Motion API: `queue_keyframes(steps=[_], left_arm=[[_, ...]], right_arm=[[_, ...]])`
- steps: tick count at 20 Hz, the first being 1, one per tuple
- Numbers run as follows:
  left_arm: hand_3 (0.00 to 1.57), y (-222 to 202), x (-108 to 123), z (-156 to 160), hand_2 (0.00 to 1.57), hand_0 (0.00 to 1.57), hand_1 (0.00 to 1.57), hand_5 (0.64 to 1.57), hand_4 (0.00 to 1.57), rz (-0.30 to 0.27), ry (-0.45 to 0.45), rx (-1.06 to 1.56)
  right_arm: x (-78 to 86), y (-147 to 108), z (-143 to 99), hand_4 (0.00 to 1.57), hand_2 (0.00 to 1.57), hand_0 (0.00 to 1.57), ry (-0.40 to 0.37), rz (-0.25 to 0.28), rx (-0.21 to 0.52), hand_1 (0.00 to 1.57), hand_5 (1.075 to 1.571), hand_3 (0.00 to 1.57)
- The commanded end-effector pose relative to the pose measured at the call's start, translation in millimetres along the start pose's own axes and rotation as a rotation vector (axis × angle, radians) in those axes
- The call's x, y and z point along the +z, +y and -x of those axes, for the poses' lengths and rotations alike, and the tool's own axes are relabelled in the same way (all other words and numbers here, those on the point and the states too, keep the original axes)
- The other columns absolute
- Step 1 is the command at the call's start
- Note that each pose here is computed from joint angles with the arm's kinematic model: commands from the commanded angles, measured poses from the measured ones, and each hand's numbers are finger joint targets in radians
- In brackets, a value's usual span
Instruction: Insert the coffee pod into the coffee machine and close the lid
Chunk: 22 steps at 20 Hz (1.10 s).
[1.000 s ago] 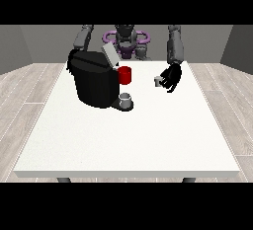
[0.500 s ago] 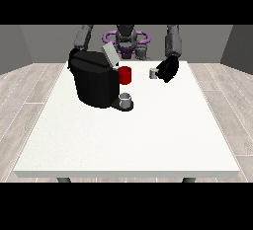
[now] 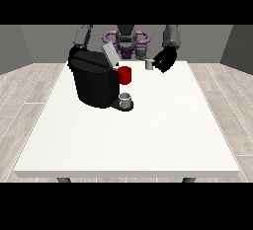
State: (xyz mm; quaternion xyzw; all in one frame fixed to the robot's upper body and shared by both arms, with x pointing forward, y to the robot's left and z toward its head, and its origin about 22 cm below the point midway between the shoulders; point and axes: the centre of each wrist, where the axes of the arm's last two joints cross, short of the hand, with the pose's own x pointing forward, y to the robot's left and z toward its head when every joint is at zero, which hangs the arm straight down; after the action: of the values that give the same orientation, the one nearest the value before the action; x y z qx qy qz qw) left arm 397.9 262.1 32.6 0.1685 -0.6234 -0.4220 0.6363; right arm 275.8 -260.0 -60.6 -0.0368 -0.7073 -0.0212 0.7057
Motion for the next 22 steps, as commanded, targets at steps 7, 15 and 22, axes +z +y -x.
queue_keyframes(steps=[7,15,22], left_arm=[[1.4,13,-19,-58,1.47,1.5,1.5,1.571,0.63,0.038,-0.063,0.008],[1.37,71,-34,-119,1.44,1.41,1.41,1.571,0.62,-0.069,-0.117,0.073],[1.36,89,-38,-129,1.42,1.36,1.36,1.571,0.61,-0.16,-0.108,0.057]], right_arm=[[2.2,-23,11,0.18,0.0,0.0,0.021,0.03,-0.023,0.0,1.571,0.0],[-18.3,-30,-3,0.14,0.0,0.0,-0.023,-0.002,-0.05,0.0,1.571,0.0],[-32.6,-11,-16,0.0,0.0,0.0,-0.14,-0.118,-0.037,0.0,1.571,0.0]])
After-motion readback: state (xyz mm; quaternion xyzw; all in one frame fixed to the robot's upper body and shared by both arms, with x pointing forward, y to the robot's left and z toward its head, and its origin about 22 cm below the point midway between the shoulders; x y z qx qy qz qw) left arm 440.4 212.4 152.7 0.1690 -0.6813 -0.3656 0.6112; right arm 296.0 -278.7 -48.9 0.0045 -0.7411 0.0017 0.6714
